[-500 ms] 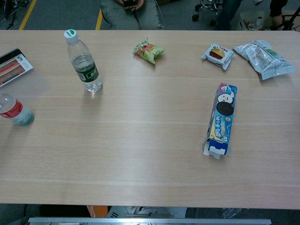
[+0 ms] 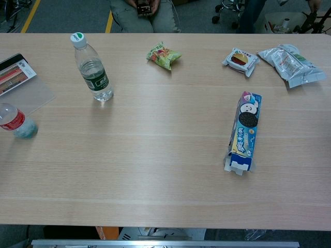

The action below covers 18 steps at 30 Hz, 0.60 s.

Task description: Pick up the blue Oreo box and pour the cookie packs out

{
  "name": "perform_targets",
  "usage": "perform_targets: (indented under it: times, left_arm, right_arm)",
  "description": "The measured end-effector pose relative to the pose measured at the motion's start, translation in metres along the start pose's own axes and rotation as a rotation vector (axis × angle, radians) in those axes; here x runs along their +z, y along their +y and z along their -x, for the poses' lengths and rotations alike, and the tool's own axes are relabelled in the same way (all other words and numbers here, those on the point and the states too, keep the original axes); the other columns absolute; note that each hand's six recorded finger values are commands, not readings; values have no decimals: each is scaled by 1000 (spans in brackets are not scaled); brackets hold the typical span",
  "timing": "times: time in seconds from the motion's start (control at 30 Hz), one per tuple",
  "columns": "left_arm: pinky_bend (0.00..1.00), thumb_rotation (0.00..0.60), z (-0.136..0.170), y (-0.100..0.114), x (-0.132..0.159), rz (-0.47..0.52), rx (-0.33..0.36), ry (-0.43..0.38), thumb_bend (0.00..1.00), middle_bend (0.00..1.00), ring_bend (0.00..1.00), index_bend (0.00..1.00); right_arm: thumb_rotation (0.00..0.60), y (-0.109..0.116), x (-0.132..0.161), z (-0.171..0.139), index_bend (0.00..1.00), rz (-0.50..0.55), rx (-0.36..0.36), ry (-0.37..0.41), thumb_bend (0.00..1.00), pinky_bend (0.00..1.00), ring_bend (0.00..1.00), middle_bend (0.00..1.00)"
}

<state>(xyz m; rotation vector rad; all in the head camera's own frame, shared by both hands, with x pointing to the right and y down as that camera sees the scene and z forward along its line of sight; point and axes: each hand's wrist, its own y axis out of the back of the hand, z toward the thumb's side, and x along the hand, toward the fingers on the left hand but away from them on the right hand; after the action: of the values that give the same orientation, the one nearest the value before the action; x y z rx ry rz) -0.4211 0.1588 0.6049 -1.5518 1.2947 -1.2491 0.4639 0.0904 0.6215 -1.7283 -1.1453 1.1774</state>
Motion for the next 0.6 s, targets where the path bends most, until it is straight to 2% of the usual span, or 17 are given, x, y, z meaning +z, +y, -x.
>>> perform_targets:
  times: [0.27,0.6]
  left_arm:
    - [74,600,-1,-1,0,-3,-6,5,263,130,100,163]
    - [74,600,0,1,-5,5,-2,30,262,130,100,163]
  right_arm:
    - [600,-9,2,39,179,-96,80,54,221,256,179,265]
    - [600,-31,20,91,179,-278,172,146,79,256,179,265]
